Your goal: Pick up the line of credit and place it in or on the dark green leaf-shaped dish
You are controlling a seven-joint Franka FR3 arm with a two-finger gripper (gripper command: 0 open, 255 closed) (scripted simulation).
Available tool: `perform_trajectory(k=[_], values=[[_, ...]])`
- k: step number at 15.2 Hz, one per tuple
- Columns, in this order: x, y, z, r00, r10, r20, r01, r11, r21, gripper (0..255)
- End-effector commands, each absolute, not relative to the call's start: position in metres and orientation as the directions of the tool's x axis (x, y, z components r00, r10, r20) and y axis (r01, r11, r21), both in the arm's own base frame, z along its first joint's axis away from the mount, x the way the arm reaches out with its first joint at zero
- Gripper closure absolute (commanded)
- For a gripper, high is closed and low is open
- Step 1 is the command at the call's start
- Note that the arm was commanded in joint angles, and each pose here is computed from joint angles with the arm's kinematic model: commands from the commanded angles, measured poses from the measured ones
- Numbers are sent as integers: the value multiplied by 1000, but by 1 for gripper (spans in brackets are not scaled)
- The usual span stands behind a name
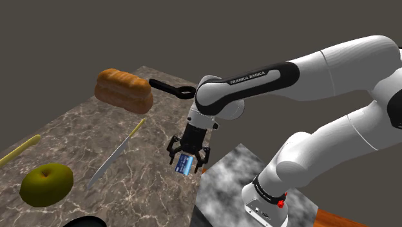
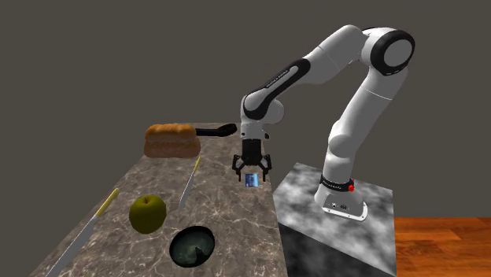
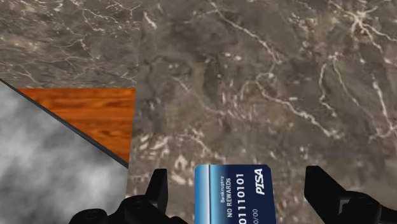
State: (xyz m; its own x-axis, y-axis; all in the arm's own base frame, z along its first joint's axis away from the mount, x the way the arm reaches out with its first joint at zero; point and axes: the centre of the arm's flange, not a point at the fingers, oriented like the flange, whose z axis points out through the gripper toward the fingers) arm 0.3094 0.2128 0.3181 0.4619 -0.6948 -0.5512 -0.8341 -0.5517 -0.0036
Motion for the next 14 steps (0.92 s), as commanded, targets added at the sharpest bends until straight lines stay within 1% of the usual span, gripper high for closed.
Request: perform_trajectory(k=[1, 6, 7, 14], values=[[309, 213, 317, 462, -695, -551, -834, -551, -4, 0], [309, 213, 317, 462, -695, -551, -834, -551, -4, 0], [309, 213, 317, 462, -695, -551, -834, -551, -4, 255], [309, 213, 317, 462, -695, -551, -834, -551, -4, 255]])
